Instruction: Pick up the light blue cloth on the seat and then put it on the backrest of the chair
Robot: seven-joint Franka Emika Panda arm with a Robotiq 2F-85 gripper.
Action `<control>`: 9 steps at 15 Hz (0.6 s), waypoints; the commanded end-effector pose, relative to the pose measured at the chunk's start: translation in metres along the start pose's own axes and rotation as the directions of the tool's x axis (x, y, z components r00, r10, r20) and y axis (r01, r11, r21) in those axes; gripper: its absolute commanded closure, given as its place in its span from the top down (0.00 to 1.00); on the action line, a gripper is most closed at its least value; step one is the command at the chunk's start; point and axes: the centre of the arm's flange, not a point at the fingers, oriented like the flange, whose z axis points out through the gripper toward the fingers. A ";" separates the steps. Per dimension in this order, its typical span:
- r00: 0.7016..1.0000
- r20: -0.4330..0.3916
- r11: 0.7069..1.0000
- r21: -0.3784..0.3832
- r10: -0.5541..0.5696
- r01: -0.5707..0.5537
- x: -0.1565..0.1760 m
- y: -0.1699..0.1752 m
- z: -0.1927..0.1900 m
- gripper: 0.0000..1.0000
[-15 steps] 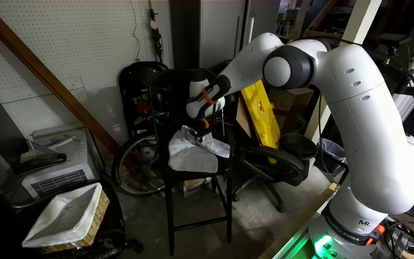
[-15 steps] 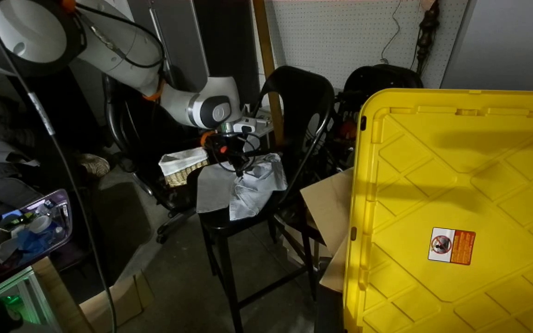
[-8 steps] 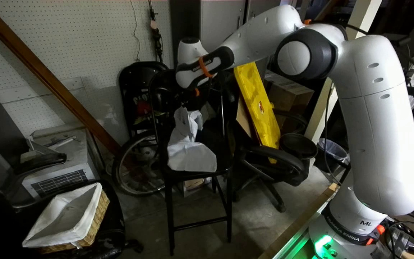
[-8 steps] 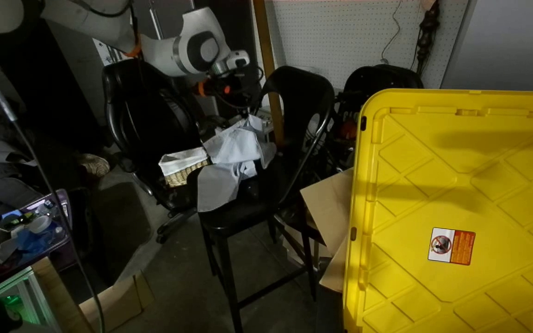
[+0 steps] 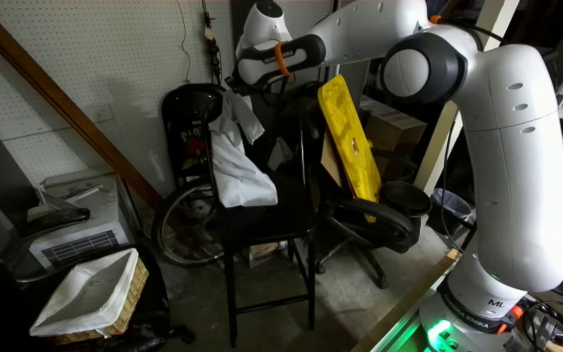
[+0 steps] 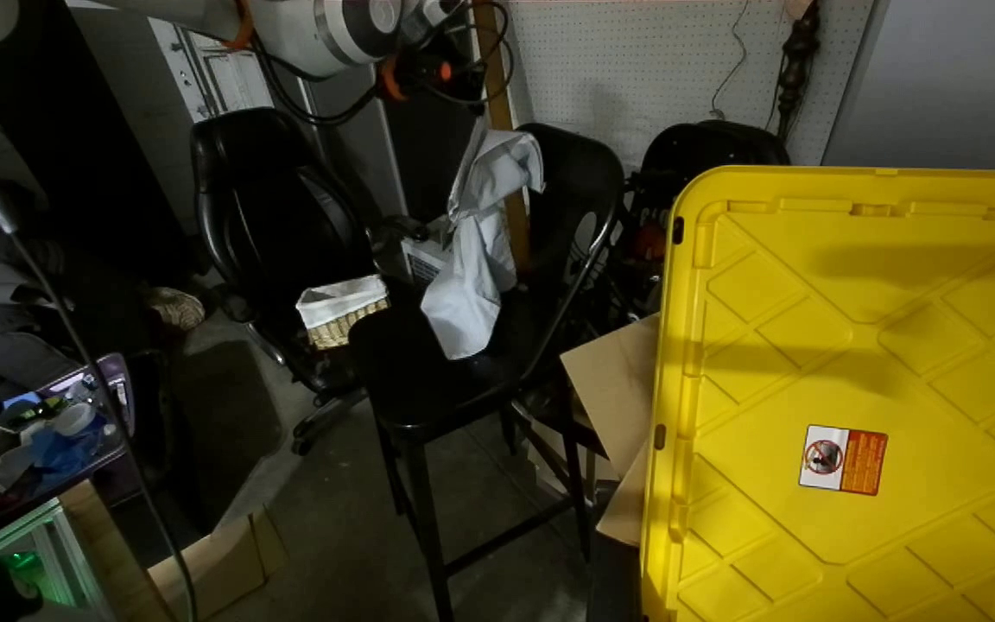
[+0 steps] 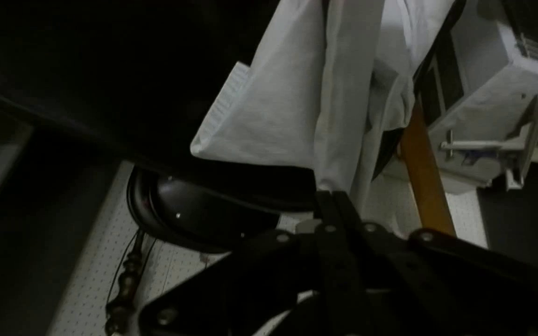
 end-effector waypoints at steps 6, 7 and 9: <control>0.983 -0.097 0.987 0.063 0.155 -0.150 0.014 0.039 -0.013 0.02; 0.983 -0.096 0.986 0.066 0.158 -0.152 0.014 0.038 -0.013 0.02; 0.988 -0.077 0.988 0.088 0.133 -0.126 0.008 0.034 -0.017 0.00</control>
